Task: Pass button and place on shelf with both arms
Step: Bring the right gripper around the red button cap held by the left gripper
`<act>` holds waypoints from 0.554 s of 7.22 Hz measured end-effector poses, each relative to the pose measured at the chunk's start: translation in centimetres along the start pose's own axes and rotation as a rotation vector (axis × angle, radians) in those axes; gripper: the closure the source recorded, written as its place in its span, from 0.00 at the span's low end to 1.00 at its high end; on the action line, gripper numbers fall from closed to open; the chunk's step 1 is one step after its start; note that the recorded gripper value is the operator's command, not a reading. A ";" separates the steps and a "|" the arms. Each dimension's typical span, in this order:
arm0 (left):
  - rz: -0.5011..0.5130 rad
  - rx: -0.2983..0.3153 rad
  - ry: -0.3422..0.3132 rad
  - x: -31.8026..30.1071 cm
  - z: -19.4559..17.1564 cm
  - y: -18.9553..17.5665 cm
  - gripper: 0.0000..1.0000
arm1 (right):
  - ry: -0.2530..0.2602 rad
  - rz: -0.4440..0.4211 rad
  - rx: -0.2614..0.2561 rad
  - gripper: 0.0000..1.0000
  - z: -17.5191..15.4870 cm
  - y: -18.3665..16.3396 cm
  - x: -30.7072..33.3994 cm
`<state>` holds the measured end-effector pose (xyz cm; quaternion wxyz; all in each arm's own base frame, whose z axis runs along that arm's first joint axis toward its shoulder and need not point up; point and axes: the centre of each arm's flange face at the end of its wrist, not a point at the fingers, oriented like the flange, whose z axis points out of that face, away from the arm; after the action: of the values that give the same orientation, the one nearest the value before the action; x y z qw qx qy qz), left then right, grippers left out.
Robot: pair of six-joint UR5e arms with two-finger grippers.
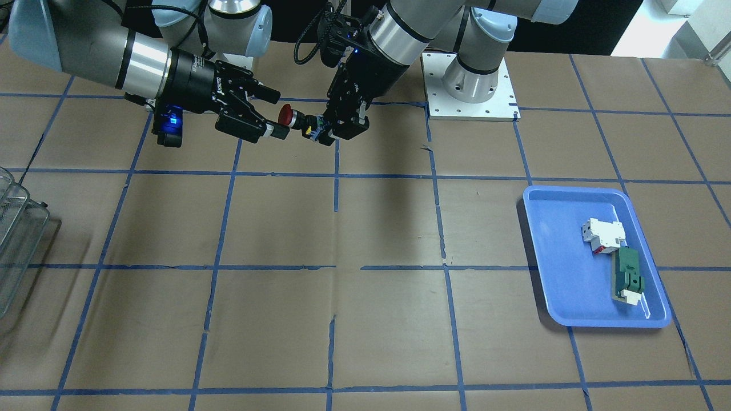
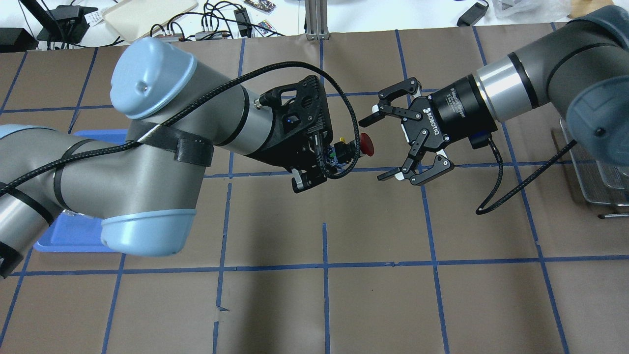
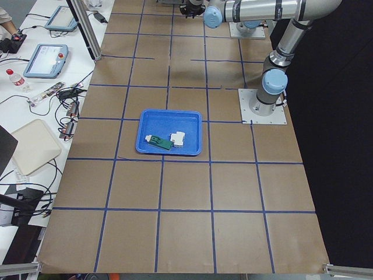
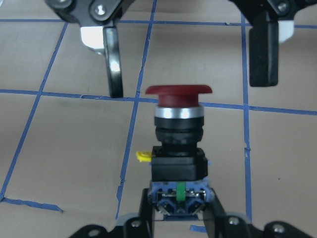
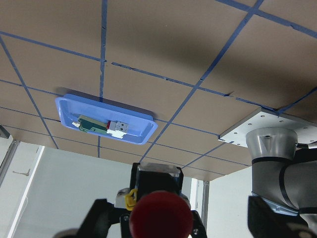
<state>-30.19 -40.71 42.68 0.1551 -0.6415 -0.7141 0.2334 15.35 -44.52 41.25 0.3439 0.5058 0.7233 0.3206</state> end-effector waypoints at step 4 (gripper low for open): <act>0.015 -0.001 0.011 0.5 0.5 -0.5 1.00 | -0.037 -0.009 -0.038 0.00 0.1 0.2 -0.4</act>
<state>-30.97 -40.27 42.51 0.1570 -0.6484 -0.7083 0.2307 15.65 -44.84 41.44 0.3682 0.5016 0.7130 0.3233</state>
